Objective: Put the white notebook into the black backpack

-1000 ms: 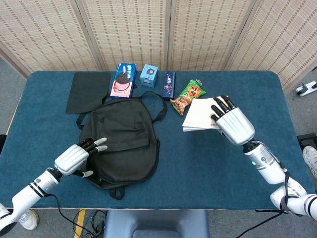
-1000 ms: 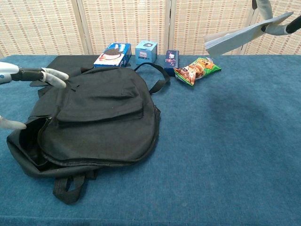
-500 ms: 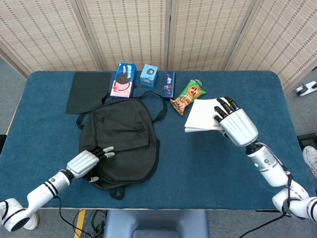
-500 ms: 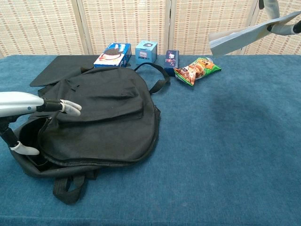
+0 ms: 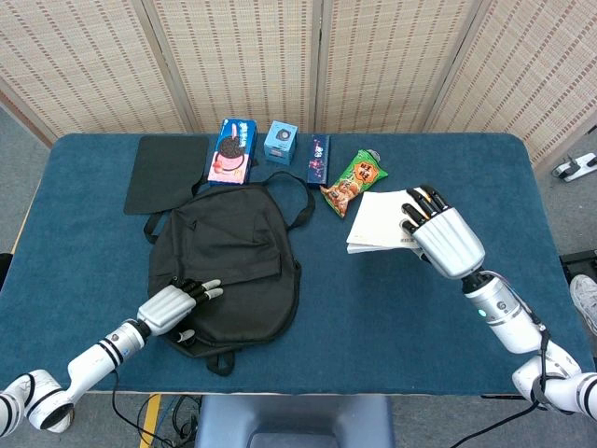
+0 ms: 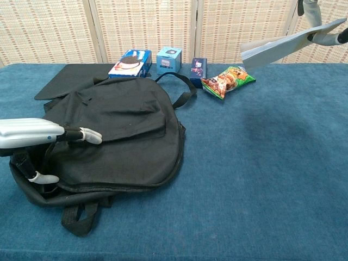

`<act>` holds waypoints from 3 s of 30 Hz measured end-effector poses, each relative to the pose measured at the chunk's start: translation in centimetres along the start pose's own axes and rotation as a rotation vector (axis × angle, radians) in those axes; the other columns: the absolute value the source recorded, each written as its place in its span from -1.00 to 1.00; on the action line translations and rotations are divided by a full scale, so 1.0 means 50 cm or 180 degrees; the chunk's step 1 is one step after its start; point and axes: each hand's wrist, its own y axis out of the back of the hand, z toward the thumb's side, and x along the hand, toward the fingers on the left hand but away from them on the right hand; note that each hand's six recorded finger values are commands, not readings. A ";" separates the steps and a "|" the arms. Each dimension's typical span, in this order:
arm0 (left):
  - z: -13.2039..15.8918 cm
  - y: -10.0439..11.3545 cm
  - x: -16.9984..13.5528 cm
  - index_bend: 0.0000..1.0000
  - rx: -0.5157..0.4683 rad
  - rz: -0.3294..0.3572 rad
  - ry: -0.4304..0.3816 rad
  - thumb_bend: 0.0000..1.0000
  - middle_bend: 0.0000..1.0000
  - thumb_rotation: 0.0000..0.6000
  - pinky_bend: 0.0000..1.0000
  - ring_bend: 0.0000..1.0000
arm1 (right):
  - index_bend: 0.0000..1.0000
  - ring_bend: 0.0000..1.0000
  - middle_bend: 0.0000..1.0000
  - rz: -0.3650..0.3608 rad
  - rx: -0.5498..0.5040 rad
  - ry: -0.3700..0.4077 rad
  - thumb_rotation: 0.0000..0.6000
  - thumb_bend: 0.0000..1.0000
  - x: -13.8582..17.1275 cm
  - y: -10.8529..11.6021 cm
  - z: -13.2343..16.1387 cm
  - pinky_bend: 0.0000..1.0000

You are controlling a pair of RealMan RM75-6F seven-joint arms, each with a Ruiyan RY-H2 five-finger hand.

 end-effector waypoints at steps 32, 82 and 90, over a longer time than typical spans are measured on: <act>-0.013 0.026 0.039 0.41 -0.0805 0.0753 -0.0011 -0.10 -0.45 1.00 -0.64 -0.46 | 0.27 -0.61 -0.20 -0.0132 -0.0081 -0.0065 1.00 0.06 0.006 0.010 -0.006 -0.63; -0.160 0.250 0.100 0.48 -0.2108 0.1383 0.1133 -0.04 -0.32 1.00 -0.63 -0.41 | 0.31 -0.58 -0.18 -0.0748 -0.1627 0.1543 1.00 0.07 -0.049 0.126 0.385 -0.64; -0.164 0.252 0.095 0.48 -0.2137 0.1351 0.1180 -0.04 -0.32 1.00 -0.63 -0.41 | 0.32 -0.58 -0.17 -0.0540 -0.1636 0.1707 1.00 0.07 -0.088 0.067 0.469 -0.65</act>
